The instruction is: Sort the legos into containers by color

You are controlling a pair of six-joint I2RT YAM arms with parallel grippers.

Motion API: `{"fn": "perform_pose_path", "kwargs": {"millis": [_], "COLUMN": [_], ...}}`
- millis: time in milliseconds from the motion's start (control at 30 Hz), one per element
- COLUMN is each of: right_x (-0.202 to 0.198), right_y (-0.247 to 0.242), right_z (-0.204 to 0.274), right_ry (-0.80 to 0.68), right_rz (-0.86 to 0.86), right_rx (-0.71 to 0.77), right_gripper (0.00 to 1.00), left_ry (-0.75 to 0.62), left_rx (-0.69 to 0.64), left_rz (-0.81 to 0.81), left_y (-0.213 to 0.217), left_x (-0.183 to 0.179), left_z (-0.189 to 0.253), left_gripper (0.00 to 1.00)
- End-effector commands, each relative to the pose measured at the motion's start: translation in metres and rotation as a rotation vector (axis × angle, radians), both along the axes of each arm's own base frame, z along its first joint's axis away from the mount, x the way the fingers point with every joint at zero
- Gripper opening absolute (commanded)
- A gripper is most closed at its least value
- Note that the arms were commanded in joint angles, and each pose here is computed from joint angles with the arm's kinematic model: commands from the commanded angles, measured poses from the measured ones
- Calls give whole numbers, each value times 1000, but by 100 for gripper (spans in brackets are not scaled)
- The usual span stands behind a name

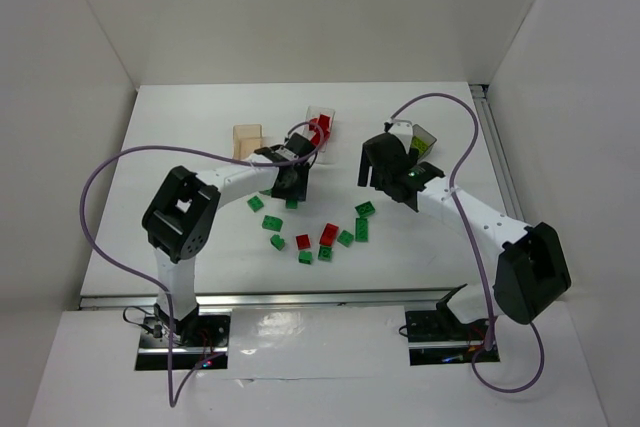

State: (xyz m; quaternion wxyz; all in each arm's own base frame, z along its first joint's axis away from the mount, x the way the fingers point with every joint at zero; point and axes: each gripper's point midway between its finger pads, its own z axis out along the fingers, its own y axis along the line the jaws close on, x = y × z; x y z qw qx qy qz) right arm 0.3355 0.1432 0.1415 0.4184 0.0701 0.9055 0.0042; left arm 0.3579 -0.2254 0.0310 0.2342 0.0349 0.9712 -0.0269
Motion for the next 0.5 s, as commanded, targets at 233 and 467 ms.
{"fn": "perform_pose_path", "kwargs": {"millis": [233,467], "right_x": [6,4], "right_y": [-6,-7], "right_z": [28,30], "right_ry": [-67,-67], "right_rz": [-35,-35], "right_rx": [-16,-16], "right_gripper": [85,85], "left_ry": [-120,-246], "left_rx": [-72,-66], "left_rz": [35,125], "left_y": [8,57], "left_x": [23,57], "left_z": [74,129], "left_gripper": [36,34]}}
